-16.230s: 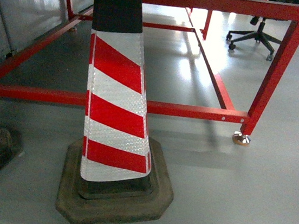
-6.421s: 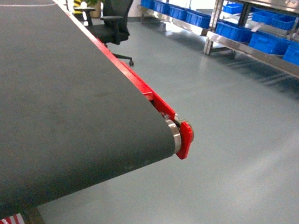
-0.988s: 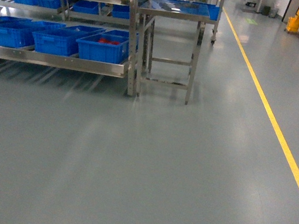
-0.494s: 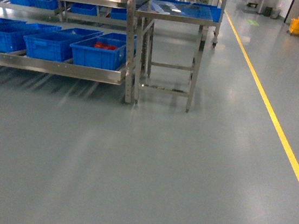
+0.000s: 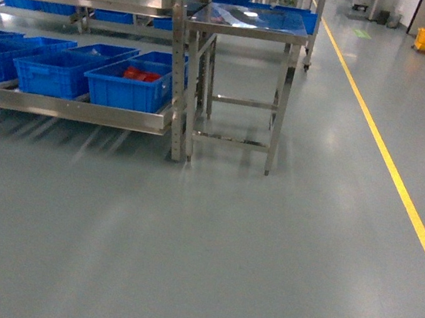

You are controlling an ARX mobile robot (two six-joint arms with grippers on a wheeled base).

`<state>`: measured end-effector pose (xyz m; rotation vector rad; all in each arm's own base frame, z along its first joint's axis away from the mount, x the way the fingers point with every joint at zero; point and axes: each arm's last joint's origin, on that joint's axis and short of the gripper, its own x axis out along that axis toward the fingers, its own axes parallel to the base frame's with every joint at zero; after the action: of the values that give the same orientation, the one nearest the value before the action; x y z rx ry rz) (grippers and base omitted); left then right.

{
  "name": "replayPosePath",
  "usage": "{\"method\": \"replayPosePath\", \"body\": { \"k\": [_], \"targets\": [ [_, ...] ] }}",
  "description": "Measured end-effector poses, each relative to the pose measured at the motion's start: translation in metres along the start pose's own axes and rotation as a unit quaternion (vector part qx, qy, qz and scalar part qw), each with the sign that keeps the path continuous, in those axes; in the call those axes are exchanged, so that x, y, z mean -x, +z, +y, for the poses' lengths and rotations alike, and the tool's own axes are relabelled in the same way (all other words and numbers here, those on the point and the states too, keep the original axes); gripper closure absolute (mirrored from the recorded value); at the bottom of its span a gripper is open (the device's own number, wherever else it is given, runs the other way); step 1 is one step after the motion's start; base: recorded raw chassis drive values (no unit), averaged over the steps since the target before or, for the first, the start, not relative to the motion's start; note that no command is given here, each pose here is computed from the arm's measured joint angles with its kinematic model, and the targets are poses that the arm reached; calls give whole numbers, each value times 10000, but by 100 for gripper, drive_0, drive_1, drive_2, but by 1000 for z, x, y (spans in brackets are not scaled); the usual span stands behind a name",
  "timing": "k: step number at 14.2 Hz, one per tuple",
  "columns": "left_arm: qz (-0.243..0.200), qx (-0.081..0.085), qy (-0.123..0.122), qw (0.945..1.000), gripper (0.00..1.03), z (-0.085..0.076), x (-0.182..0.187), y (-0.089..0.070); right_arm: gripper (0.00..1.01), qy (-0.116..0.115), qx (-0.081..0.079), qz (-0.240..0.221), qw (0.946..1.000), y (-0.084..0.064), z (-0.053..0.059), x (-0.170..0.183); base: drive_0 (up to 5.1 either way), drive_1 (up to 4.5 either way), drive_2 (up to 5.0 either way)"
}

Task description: Pick blue part to blue bin on bottom shelf

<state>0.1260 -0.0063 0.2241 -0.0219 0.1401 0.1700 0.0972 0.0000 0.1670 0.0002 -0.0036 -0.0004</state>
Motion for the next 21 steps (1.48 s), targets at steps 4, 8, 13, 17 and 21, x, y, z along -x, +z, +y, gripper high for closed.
{"method": "replayPosePath", "body": {
  "k": [4,8,13,17,21],
  "targets": [
    [-26,7,1,10000,59,0,0,0,3,0,0,15,10000,0,0,0,3,436,-429],
    [-5,2,0,10000,59,0,0,0,3,-2,0,15,10000,0,0,0,3,437,-430],
    [2,-1,2,10000,59,0,0,0,3,0,0,2,10000,0,0,0,12,445,-421],
    [4,-1,2,10000,59,0,0,0,3,0,0,8,10000,0,0,0,0,433,-434],
    [0,0,-2,10000,59,0,0,0,3,0,0,0,10000,0,0,0,3,436,-431]
  ]
}}
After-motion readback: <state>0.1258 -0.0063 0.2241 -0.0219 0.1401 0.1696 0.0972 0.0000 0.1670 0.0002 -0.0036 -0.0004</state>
